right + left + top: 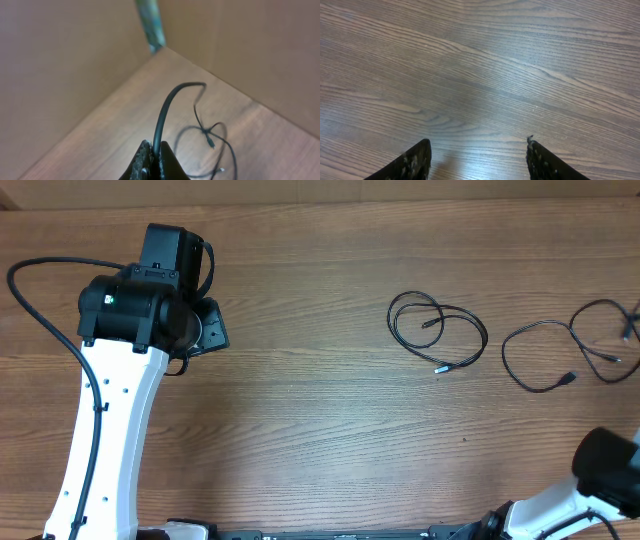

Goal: Untangle cables

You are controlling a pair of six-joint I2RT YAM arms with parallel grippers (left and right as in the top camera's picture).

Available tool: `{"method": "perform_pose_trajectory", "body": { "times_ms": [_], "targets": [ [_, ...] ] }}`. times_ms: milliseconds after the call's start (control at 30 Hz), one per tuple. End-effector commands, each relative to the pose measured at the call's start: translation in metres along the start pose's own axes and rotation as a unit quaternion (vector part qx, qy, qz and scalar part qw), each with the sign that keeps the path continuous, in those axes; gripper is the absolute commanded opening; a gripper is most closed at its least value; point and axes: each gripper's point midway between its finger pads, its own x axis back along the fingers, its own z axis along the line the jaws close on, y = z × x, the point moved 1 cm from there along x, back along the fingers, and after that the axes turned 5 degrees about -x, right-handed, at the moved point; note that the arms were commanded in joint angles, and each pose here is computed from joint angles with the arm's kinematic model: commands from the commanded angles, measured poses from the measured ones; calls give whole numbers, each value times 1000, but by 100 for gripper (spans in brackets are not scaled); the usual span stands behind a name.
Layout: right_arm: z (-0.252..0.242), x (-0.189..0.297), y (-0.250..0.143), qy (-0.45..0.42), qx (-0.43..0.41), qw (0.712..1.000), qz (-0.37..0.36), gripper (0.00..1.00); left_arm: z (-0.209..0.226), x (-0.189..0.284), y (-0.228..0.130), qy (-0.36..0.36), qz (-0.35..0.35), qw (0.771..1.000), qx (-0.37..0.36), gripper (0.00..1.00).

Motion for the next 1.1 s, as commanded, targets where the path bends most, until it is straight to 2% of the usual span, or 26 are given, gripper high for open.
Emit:
{"method": "perform_pose_trajectory", "body": {
  "times_ms": [0, 133, 233, 267, 333, 367, 400, 500, 600, 700, 833, 1000, 1067],
  "targets": [
    [-20, -13, 1, -28, -42, 999, 7, 4, 0, -3, -2, -2, 9, 1000, -5, 61],
    [-23, -29, -11, -38, -39, 998, 31, 4, 0, -3, -2, -2, 9, 1000, -5, 61],
    [-19, -39, -23, -29, -37, 997, 54, 7, 0, -3, -2, -2, 10, 1000, -5, 61],
    [-19, -41, -27, -26, -37, 997, 63, 11, 0, -3, -2, -2, 10, 1000, -5, 61],
    [-17, -45, -37, -21, -36, 995, 86, 43, 0, -3, -2, -2, 10, 1000, -5, 61],
    [-18, -44, -39, -22, -36, 995, 91, 53, 0, -3, -3, -2, 10, 1000, -5, 60],
    [-19, -44, -40, -23, -36, 995, 93, 62, 0, -3, -3, -2, 10, 1000, -5, 60],
    [-19, -44, -42, -24, -35, 994, 96, 73, 0, -3, -3, -2, 10, 1000, -5, 60],
    [-13, -43, -46, -6, -37, 993, 108, 77, 0, -3, -3, -2, 10, 1000, -5, 61],
    [10, -39, -57, 59, -30, 988, 140, 80, 0, -3, -3, -2, 10, 1000, -5, 60],
    [50, -24, -81, 162, 30, 968, 191, 84, 0, -3, -3, -2, 10, 1000, -5, 61],
    [78, -3, -133, 186, 118, 939, 263, 92, 0, -3, -2, -2, 10, 1000, -5, 64],
    [91, 7, -156, 197, 155, 923, 293, 92, 0, -3, -2, -2, 9, 1000, -5, 65]
  ]
}}
